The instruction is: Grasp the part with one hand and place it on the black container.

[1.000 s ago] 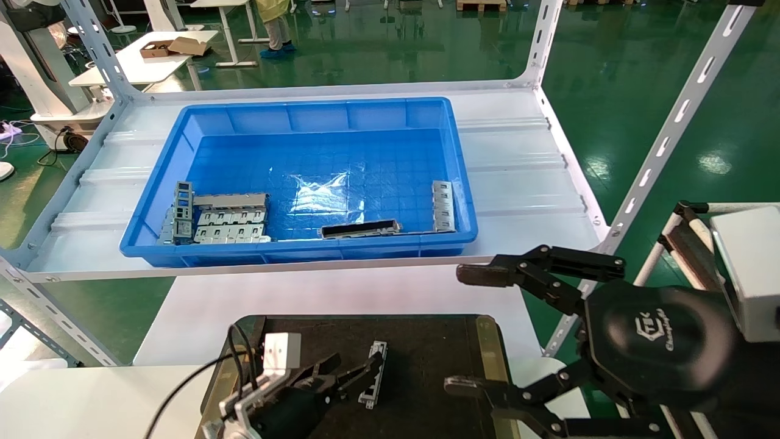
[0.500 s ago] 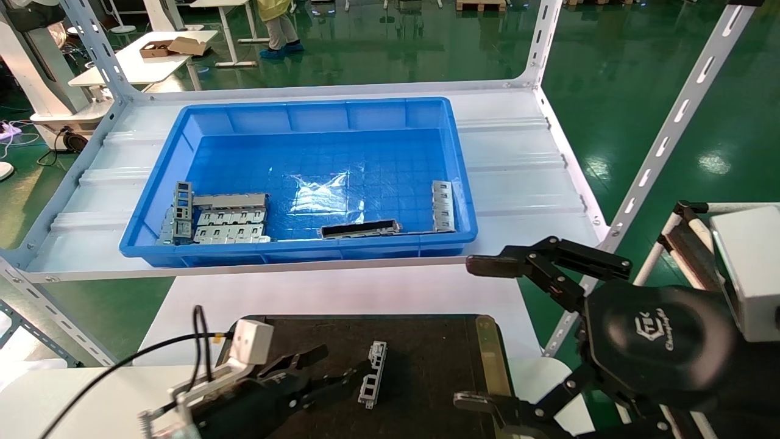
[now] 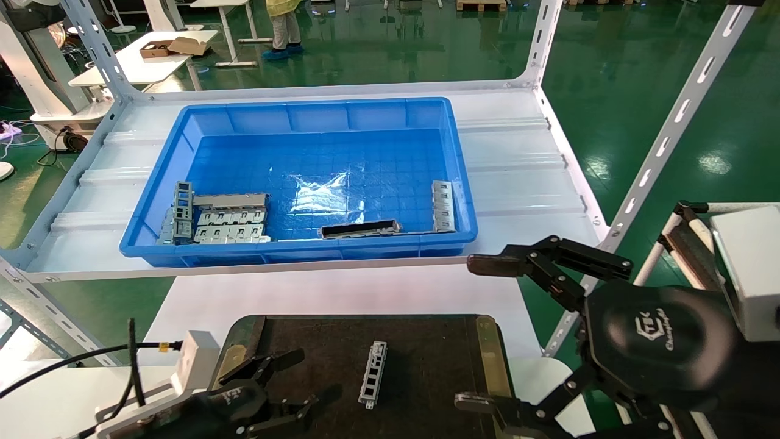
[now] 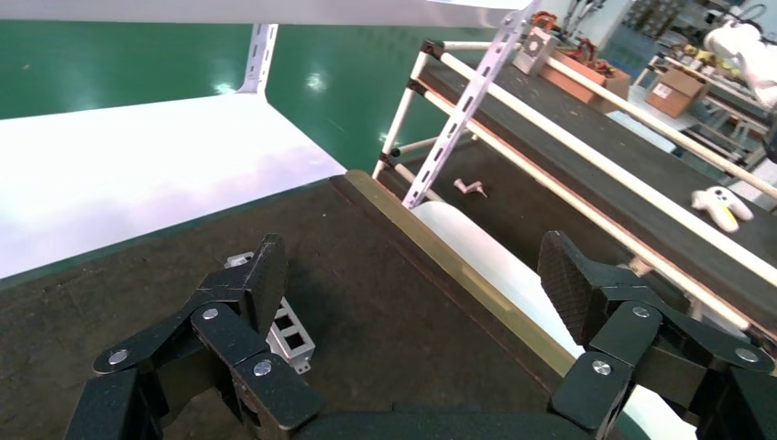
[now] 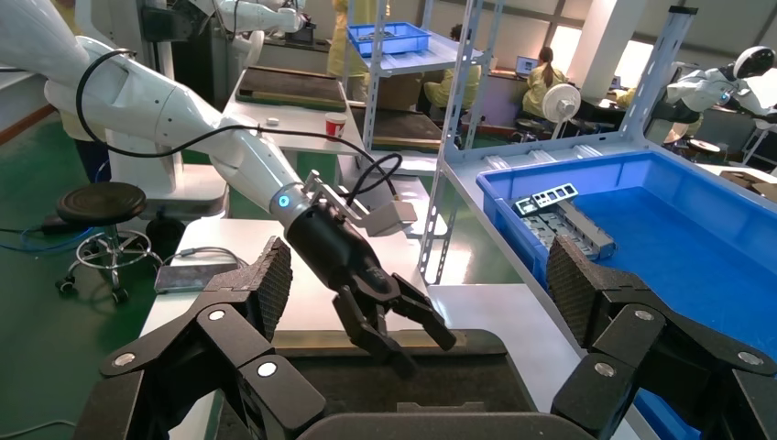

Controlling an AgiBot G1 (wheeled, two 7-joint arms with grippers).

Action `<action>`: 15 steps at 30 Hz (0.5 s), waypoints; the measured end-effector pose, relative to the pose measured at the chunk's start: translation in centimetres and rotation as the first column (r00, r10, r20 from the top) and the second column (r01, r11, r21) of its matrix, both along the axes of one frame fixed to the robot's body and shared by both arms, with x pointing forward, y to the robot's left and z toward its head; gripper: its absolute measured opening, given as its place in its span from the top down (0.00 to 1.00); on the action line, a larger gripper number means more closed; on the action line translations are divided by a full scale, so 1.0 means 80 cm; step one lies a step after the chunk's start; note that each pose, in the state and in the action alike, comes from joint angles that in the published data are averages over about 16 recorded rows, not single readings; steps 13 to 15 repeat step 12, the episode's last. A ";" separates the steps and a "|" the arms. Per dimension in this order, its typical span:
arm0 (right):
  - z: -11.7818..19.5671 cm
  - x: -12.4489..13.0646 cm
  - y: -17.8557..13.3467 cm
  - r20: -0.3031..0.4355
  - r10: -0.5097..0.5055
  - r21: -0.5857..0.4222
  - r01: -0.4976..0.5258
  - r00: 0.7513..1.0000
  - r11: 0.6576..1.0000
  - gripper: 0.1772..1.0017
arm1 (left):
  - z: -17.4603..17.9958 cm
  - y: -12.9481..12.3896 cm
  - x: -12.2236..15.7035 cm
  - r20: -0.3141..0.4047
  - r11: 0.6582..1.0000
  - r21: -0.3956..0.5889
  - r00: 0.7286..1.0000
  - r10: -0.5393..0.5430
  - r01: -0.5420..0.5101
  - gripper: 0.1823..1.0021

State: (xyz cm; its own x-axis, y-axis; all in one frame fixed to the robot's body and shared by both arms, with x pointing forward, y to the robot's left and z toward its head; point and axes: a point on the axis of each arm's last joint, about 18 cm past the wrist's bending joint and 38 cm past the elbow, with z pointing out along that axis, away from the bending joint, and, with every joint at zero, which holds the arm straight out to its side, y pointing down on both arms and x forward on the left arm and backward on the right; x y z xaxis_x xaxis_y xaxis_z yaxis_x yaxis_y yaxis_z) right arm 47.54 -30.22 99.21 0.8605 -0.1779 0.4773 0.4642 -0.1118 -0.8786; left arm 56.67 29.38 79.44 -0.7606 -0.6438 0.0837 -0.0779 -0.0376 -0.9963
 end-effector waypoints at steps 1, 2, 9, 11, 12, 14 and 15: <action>0.000 0.000 0.000 0.000 0.000 0.000 0.000 1.000 1.000 0.00 | 0.001 0.004 -0.002 0.006 1.000 0.003 1.000 -0.008 0.008 0.00; 0.000 0.000 0.000 0.000 0.000 0.000 0.000 1.000 1.000 0.00 | 0.001 0.007 -0.004 0.011 1.000 0.005 1.000 -0.016 0.016 0.00; 0.000 0.000 0.000 0.000 0.000 0.000 0.000 1.000 1.000 0.00 | 0.005 0.023 -0.012 0.031 0.999 0.010 0.998 -0.053 0.053 0.00; 0.000 0.000 0.000 0.000 0.000 0.000 0.000 1.000 1.000 0.00 | 0.006 0.027 -0.013 0.033 0.998 0.007 0.998 -0.060 0.060 0.00; 0.000 0.000 0.000 0.000 0.000 0.000 0.000 1.000 1.000 0.00 | 0.007 0.028 -0.014 0.033 0.998 0.005 0.997 -0.063 0.063 0.00; 0.000 0.000 0.000 0.000 0.000 0.000 0.000 1.000 1.000 0.00 | 0.007 0.028 -0.014 0.033 0.998 0.005 0.997 -0.063 0.063 0.00; 0.000 0.000 0.000 0.000 0.000 0.000 0.000 1.000 1.000 0.00 | 0.007 0.028 -0.014 0.033 0.998 0.005 0.997 -0.063 0.063 0.00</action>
